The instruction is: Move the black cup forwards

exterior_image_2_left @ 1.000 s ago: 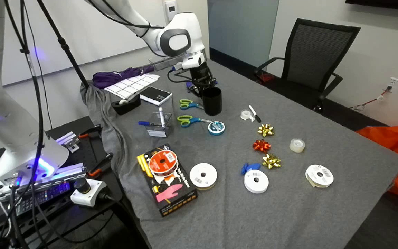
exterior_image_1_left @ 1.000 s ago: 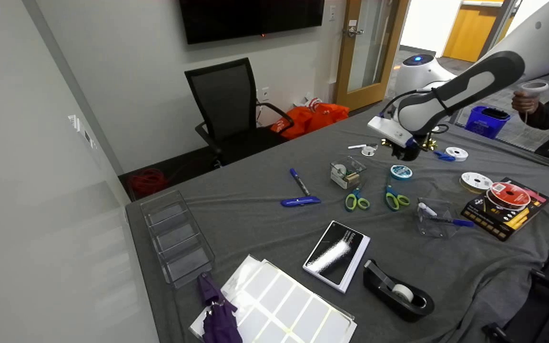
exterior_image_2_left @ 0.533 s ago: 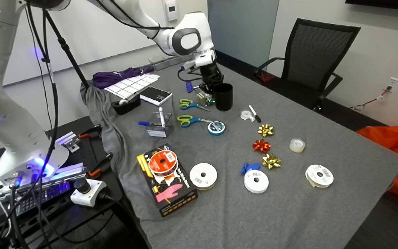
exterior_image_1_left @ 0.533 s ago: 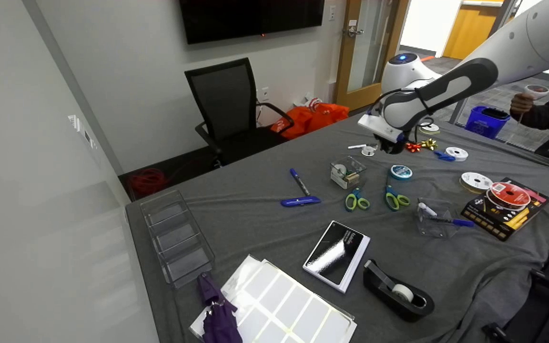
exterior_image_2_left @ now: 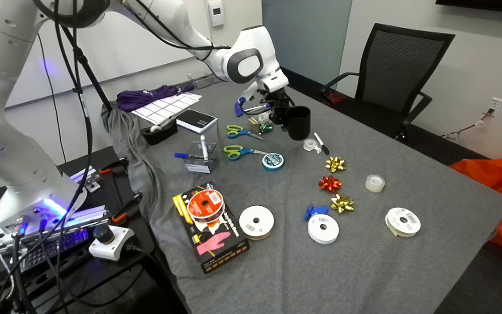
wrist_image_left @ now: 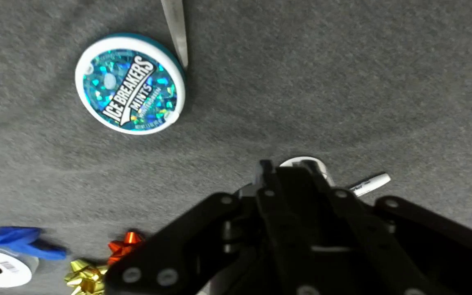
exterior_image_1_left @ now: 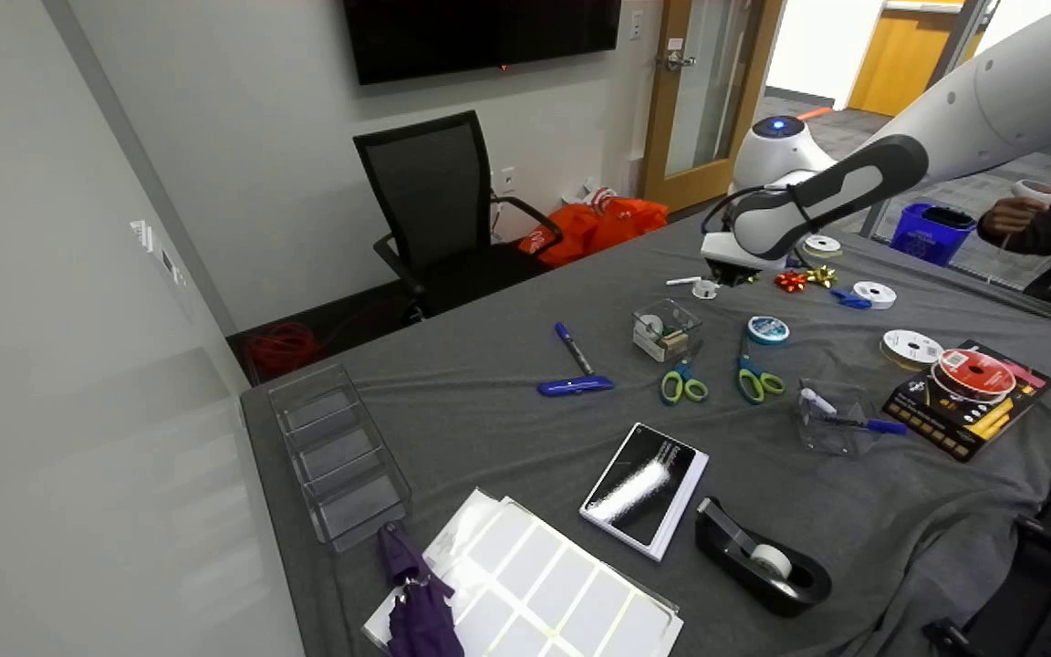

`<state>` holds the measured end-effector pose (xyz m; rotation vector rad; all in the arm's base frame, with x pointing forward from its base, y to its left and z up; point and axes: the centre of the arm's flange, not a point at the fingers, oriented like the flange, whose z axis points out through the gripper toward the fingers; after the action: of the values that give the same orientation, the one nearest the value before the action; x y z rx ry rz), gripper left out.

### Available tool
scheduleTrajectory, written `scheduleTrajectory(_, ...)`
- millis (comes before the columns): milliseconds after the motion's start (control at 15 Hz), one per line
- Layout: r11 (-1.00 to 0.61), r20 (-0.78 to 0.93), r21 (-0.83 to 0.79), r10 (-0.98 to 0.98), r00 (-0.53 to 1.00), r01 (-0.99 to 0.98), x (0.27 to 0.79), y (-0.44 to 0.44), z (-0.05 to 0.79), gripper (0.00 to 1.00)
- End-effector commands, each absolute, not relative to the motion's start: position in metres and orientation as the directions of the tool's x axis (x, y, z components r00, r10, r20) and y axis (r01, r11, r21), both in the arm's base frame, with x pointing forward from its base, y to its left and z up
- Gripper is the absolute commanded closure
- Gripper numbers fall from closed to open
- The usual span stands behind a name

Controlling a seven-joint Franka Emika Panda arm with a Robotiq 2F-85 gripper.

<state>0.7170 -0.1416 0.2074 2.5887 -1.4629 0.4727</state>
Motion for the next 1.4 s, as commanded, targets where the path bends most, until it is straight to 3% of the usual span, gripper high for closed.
scheduleTrajectory(0, -0.670, 0.338, -0.047, -0.708, 0.620, -0.740, 0.723, -0.157, 0.193, 0.95)
scheduleTrajectory(467, -0.785, 0.320, -0.050, -0.598, 0.735, -0.617, 0.697, -0.152, 0.154, 0.95)
scheduleTrajectory(1333, -0.819, 0.254, -0.082, -0.568, 0.783, -0.567, 0.672, -0.136, 0.168, 0.95)
